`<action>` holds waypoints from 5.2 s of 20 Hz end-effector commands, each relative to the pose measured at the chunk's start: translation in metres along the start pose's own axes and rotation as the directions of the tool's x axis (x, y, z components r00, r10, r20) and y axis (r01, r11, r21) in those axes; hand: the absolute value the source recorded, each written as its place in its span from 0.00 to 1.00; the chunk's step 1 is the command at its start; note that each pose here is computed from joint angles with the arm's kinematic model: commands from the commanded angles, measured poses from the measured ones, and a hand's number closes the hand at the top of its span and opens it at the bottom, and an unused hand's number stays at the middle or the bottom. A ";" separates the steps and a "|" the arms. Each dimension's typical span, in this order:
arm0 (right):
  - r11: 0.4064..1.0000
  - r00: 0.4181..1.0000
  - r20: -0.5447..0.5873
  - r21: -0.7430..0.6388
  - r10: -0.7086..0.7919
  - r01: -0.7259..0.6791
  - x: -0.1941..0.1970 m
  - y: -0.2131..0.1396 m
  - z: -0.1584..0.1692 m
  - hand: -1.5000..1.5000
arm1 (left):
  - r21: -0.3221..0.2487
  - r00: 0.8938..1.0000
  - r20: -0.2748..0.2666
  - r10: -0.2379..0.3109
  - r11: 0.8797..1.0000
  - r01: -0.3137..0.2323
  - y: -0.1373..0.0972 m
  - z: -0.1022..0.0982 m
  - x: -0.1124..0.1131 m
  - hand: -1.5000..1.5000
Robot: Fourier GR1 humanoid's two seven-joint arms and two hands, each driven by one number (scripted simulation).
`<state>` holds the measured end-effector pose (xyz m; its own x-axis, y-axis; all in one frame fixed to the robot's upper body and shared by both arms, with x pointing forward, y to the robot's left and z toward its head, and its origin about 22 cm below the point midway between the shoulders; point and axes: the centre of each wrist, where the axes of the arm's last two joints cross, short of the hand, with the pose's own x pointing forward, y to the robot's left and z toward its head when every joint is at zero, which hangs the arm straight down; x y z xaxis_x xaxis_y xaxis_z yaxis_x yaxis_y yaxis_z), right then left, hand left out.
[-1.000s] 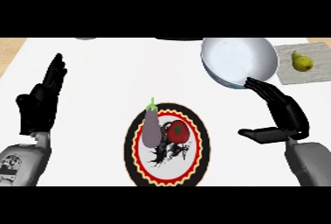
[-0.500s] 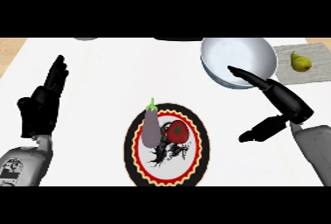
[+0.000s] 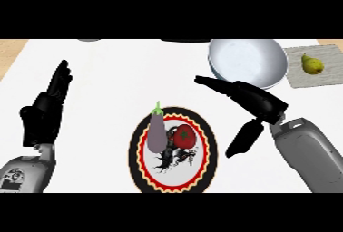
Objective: Pick the tomato from the plate and place it in the bowl
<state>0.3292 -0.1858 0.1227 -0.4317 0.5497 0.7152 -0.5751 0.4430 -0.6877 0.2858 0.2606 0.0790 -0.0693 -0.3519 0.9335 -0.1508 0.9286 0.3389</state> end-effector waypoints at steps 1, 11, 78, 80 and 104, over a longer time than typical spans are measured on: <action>0.994 0.999 -0.024 0.102 0.047 -0.045 0.032 0.005 -0.032 0.00 | 0.006 1.000 0.002 -0.004 1.000 0.004 -0.007 -0.005 0.006 0.50; 0.954 0.958 -0.208 0.266 0.195 -0.136 0.027 0.052 -0.055 0.00 | 0.017 1.000 0.009 0.004 1.000 -0.004 0.006 -0.003 -0.008 0.50; 0.391 0.733 -0.565 -0.815 -0.378 -0.427 0.124 -0.005 -0.187 1.00 | -0.041 0.999 0.042 0.010 0.999 -0.008 -0.010 -0.022 0.007 0.50; 0.350 0.739 -0.548 -0.832 -0.392 -0.431 0.113 -0.010 -0.187 1.00 | -0.047 1.000 0.019 -0.001 0.999 0.001 -0.011 -0.017 0.006 0.50; 0.210 0.482 -0.807 -0.565 -0.341 -0.798 -0.084 -0.056 -0.086 1.00 | -0.023 1.000 0.015 0.013 1.000 -0.012 -0.003 -0.004 -0.012 0.50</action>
<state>0.4603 -0.1786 0.1096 0.5095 0.7015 0.4983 0.6261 0.0950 -0.7739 0.2961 0.2628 0.0792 -0.0884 -0.3482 0.9332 -0.1405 0.9319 0.3344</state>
